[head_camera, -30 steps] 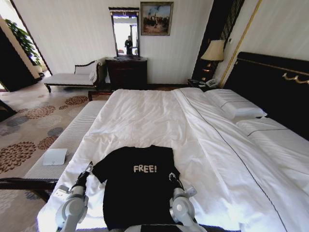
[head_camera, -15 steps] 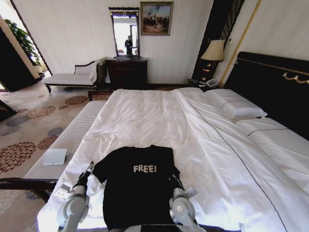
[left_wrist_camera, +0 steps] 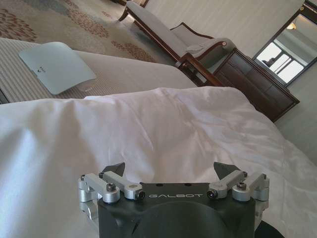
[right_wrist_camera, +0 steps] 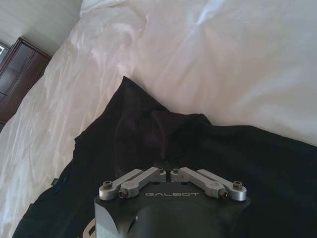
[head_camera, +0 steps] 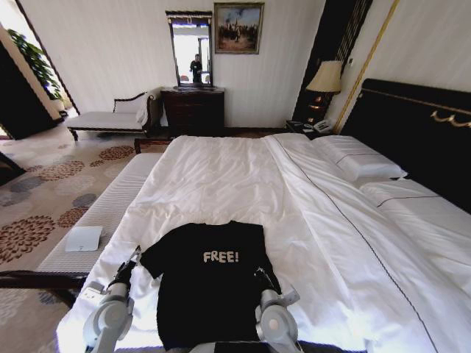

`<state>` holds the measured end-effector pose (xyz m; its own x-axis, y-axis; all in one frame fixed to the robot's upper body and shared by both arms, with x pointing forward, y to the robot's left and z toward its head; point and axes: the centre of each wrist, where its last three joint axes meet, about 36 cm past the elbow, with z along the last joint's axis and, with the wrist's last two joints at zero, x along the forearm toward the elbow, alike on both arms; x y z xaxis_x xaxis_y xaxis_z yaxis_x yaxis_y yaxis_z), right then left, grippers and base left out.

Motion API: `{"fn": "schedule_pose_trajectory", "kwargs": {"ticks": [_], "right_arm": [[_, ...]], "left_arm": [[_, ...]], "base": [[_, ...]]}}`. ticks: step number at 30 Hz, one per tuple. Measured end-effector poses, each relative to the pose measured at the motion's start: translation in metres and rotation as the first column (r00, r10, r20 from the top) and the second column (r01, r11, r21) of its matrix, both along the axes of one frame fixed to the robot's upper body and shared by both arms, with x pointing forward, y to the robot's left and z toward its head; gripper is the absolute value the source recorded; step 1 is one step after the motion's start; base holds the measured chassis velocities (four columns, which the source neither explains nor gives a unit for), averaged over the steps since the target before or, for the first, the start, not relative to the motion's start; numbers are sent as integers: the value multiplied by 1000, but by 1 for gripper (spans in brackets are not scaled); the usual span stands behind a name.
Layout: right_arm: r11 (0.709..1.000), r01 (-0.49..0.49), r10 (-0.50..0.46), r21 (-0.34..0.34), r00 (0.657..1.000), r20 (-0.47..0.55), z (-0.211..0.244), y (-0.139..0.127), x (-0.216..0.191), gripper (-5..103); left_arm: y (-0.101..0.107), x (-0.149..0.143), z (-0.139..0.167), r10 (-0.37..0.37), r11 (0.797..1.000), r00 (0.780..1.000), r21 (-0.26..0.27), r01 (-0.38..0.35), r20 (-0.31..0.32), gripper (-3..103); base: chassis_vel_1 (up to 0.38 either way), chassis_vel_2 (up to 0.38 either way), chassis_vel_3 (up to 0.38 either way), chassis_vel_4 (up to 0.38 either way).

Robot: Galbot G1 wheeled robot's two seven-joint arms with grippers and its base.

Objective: Fold the clothes on the bed.

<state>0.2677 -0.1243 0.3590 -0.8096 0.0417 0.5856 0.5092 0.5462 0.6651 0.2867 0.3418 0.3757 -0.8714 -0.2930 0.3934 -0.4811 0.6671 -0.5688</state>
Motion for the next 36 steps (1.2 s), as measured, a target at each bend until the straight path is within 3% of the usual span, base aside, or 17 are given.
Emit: {"fn": "schedule_pose_trajectory", "kwargs": {"ticks": [8, 13, 16, 20, 23, 25, 28, 30, 34, 36], "right_arm": [[998, 14, -12, 54, 999, -37, 4, 6, -8, -3], [999, 4, -5, 51, 999, 32, 16, 1, -9, 19], [998, 9, -15, 55, 993, 114, 32, -6, -6, 24], [997, 36, -54, 67, 954, 294, 56, -21, -3, 46], [997, 47, -67, 65, 938, 341, 60, -25, -4, 51], [997, 51, -69, 58, 933, 352, 60, -26, -6, 57], [997, 58, -70, 43, 932, 355, 59, -25, -9, 74], [997, 58, -70, 42, 933, 353, 59, -24, -10, 74], [995, 74, -91, 62, 940, 328, 62, -22, -13, 95], [995, 76, -92, 63, 941, 325, 62, -22, -14, 95]], "left_arm": [[3, 1, 2, 6, 1000, 1000, -3, -6, 5, 100], [5, 3, 0, 14, 1000, 1000, -6, -14, 0, 100], [9, 4, -4, 23, 1000, 1000, -6, -23, -15, 100], [18, 4, -13, 46, 999, 998, 1, -46, -53, 100], [22, 1, -18, 44, 999, 997, -1, -45, -68, 100], [22, 0, -19, 39, 999, 997, -15, -40, -72, 100], [18, -2, -20, 23, 995, 998, -99, -29, -54, 100], [16, -1, -20, 21, 993, 999, -117, -27, -47, 100], [6, 3, -21, 8, 977, 999, -213, -16, -36, 100], [5, 3, -21, 7, 970, 999, -243, -17, -40, 100]], "base": [[0, 0, 0, 0], [0, 0, 0, 0], [0, 0, 0, 0], [0, 0, 0, 0], [0, 0, 0, 0], [0, 0, 0, 0], [0, 0, 0, 0], [0, 0, 0, 0], [0, 0, 0, 0], [0, 0, 0, 0]]}}
